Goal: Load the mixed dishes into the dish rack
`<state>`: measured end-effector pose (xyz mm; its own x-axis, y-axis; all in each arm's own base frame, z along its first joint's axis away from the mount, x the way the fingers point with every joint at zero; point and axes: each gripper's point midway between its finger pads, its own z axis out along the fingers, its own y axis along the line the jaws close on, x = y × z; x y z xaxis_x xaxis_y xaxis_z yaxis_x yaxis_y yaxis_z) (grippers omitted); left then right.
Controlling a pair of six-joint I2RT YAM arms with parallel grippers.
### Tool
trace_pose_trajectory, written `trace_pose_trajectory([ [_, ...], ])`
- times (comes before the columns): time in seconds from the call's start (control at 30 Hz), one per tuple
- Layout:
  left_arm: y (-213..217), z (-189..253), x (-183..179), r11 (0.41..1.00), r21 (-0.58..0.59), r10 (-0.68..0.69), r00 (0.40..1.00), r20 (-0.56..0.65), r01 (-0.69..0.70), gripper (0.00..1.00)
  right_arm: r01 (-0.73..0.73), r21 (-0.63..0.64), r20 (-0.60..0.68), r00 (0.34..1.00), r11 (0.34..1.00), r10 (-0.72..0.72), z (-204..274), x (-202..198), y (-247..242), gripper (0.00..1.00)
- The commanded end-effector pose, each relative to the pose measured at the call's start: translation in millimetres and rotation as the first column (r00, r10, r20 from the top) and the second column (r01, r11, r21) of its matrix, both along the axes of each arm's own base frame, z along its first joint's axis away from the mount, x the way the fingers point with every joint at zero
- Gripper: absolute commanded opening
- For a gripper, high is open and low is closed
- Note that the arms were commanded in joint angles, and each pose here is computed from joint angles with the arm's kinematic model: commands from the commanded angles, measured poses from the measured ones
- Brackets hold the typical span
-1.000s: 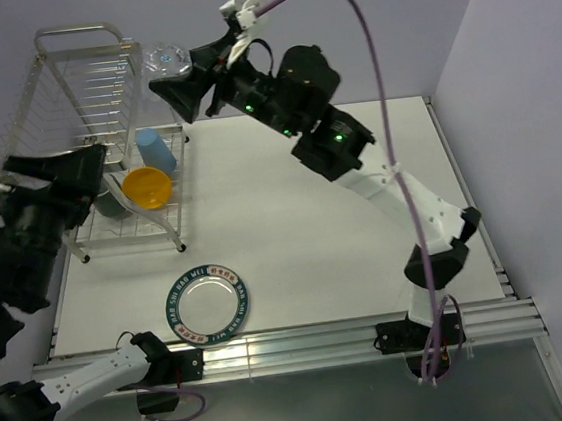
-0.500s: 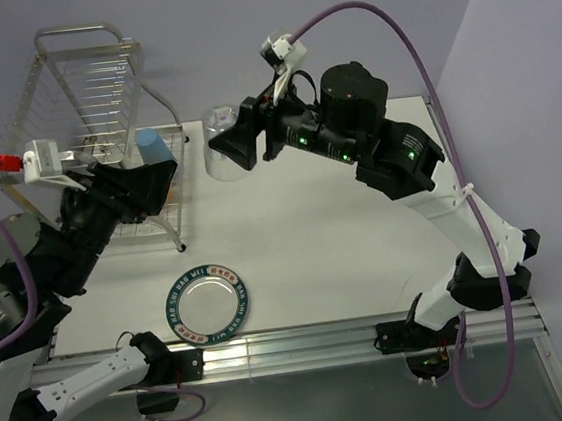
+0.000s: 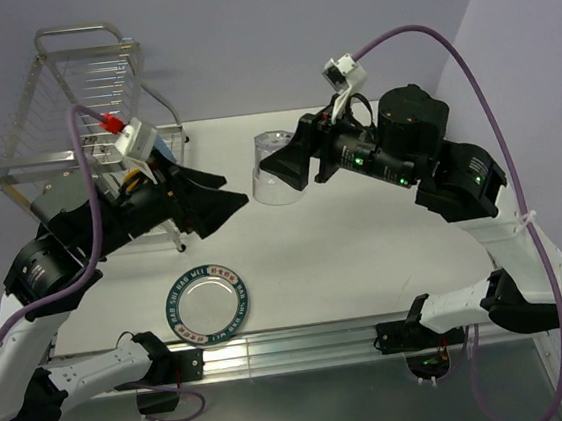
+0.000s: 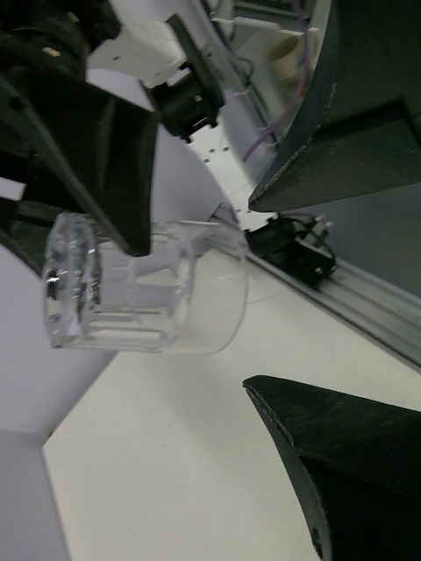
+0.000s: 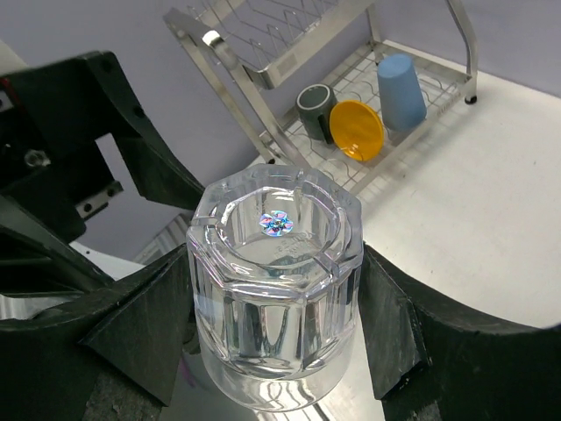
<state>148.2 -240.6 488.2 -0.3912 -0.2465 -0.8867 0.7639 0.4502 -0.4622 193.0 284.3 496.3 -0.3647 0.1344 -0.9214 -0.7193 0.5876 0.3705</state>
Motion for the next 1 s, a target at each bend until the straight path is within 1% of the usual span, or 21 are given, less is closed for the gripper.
trace_pose_trajectory([
  [0.0, -7, 1, -31, 0.985, 0.002, -0.175, 0.984, 0.046, 0.175, 0.81, 0.057, 0.072, -0.063, 0.997, 0.996, -0.052, 5, -2, -18, 0.00],
  [0.07, -11, -1, -39, 0.974, 0.003, -0.227, 0.973, 0.047, 0.228, 0.83, 0.041, 0.087, -0.108, 0.994, 0.995, -0.031, 0, -4, -18, 0.00],
  [0.13, -14, -3, -45, 0.962, 0.012, -0.272, 0.961, 0.049, 0.272, 0.82, 0.070, 0.112, -0.182, 0.982, 0.991, -0.049, -2, 0, -23, 0.00],
  [0.17, -13, -1, -46, 0.962, 0.014, -0.274, 0.960, 0.058, 0.273, 0.81, 0.067, 0.126, -0.209, 0.977, 0.990, -0.040, -3, -1, -24, 0.00],
  [0.27, -6, 6, -45, 0.970, 0.001, -0.240, 0.965, 0.104, 0.241, 0.81, 0.135, 0.180, -0.330, 0.942, 0.974, -0.069, -10, 10, -33, 0.00],
  [0.3, -3, 9, -44, 0.974, -0.007, -0.222, 0.967, 0.126, 0.224, 0.81, 0.135, 0.209, -0.411, 0.911, 0.969, -0.038, -18, 7, -30, 0.00],
  [0.33, 2, 12, -45, 0.978, -0.014, -0.204, 0.969, 0.141, 0.208, 0.81, 0.168, 0.230, -0.443, 0.895, 0.958, -0.051, -20, 15, -35, 0.00],
  [0.37, 5, 11, -40, 0.985, -0.007, -0.172, 0.973, 0.153, 0.175, 0.81, 0.201, 0.270, -0.512, 0.858, 0.942, -0.036, -21, 16, -34, 0.00],
  [0.4, 7, 10, -37, 0.988, -0.005, -0.152, 0.976, 0.157, 0.155, 0.81, 0.185, 0.282, -0.562, 0.827, 0.941, 0.006, -34, 12, -29, 0.00],
  [0.43, 8, 9, -34, 0.990, -0.002, -0.136, 0.979, 0.155, 0.138, 0.81, 0.180, 0.333, -0.562, 0.826, 0.926, 0.042, -27, 15, -27, 0.00],
  [0.5, 7, 4, -26, 0.994, 0.018, -0.110, 0.981, 0.160, 0.108, 0.80, 0.205, 0.372, -0.652, 0.752, 0.905, 0.098, -40, 15, -19, 0.00],
  [0.53, 7, 2, -22, 0.996, 0.025, -0.093, 0.983, 0.157, 0.090, 0.80, 0.179, 0.408, -0.652, 0.744, 0.895, 0.148, -35, 13, -14, 0.00],
  [0.57, 6, 1, -19, 0.996, 0.037, -0.087, 0.981, 0.173, 0.082, 0.80, 0.187, 0.423, -0.669, 0.724, 0.886, 0.166, -36, 13, -13, 0.00],
  [0.6, 6, -1, -13, 0.997, 0.046, -0.068, 0.982, 0.177, 0.061, 0.80, 0.211, 0.438, -0.710, 0.677, 0.874, 0.193, -43, 14, -10, 0.00],
  [0.63, 4, -4, -9, 0.997, 0.058, -0.061, 0.982, 0.178, 0.051, 0.80, 0.183, 0.483, -0.694, 0.677, 0.856, 0.246, -34, 10, -8, 0.00],
  [0.7, 2, -7, -4, 0.995, 0.088, -0.058, 0.977, 0.205, 0.041, 0.80, 0.210, 0.530, -0.732, 0.602, 0.822, 0.319, -39, 10, -4, 0.00],
  [0.73, 1, -10, 1, 0.995, 0.100, -0.050, 0.978, 0.205, 0.030, 0.80, 0.186, 0.579, -0.700, 0.612, 0.794, 0.368, -28, 8, -3, 0.00],
  [0.8, -1, -15, 4, 0.991, 0.131, -0.055, 0.973, 0.222, 0.026, 0.80, 0.211, 0.611, -0.718, 0.553, 0.763, 0.422, -29, 6, -3, 0.00],
  [0.83, -2, -20, 7, 0.989, 0.147, -0.051, 0.974, 0.220, 0.019, 0.80, 0.205, 0.633, -0.703, 0.557, 0.747, 0.443, -24, 5, -3, 0.00],
  [0.87, -1, -22, 9, 0.987, 0.163, -0.046, 0.972, 0.229, 0.009, 0.79, 0.215, 0.642, -0.709, 0.534, 0.736, 0.462, -22, 4, -3, 0.00],
  [0.97, 3, -30, 13, 0.981, 0.194, -0.032, 0.968, 0.247, -0.017, 0.80, 0.206, 0.664, -0.698, 0.516, 0.719, 0.497, -17, 2, -3, 0.00],
])
